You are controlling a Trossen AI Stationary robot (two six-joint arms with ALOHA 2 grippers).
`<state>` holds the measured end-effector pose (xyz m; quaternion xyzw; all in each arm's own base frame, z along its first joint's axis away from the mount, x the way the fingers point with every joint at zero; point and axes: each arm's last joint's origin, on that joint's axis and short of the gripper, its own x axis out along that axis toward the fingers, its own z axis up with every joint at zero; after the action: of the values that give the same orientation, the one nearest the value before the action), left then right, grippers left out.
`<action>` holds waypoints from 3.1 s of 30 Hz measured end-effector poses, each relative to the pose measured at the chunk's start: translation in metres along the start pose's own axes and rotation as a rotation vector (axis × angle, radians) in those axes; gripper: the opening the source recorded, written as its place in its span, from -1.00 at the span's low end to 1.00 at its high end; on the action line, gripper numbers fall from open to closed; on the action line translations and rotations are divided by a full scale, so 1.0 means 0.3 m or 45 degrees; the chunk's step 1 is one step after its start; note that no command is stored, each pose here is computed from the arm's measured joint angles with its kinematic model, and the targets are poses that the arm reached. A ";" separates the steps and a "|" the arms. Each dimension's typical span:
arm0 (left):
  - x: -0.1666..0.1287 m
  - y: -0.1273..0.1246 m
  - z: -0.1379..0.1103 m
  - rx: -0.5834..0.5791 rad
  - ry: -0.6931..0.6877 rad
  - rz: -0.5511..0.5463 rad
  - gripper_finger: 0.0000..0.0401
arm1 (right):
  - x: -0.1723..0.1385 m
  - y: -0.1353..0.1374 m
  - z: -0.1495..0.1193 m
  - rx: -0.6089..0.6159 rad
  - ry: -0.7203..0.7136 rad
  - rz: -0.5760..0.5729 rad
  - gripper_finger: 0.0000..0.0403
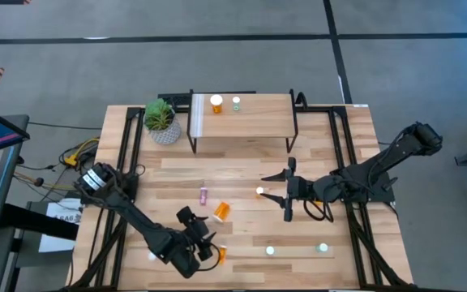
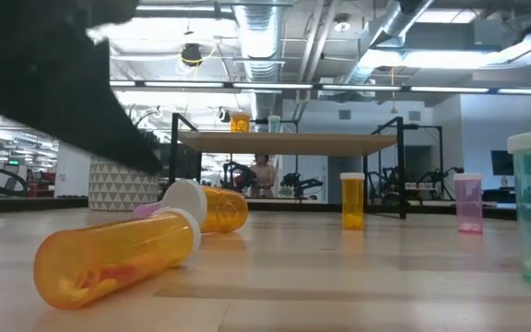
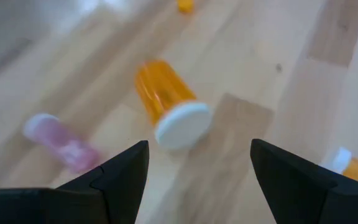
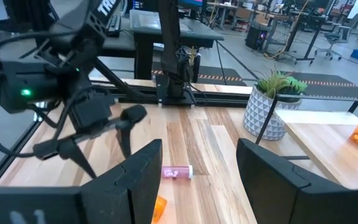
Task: Pick and place medicine bottles onto shelf by color
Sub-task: Put the big orange pill bottle on the shelf aligned with the other big orange pill bottle
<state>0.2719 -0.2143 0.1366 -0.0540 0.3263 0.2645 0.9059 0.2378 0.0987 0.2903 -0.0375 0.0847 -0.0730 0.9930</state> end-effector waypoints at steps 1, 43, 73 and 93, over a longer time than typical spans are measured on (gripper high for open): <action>0.007 -0.002 -0.004 -0.007 -0.001 -0.026 0.34 | 0.000 0.000 0.000 0.000 0.000 0.000 0.14; 0.049 0.145 -0.017 -0.237 -0.147 -0.317 0.25 | 0.001 -0.002 0.000 -0.007 -0.001 -0.004 0.14; 0.145 0.083 -0.009 -0.207 0.054 -0.184 0.25 | 0.001 -0.002 0.002 0.005 -0.004 -0.004 0.14; 0.166 0.062 0.088 -0.113 -0.061 -0.137 0.25 | 0.001 -0.002 0.002 0.005 -0.004 -0.004 0.14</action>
<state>0.3095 -0.1691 0.1277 -0.1052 0.2890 0.2309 0.9231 0.2380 0.0982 0.2908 -0.0358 0.0828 -0.0745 0.9931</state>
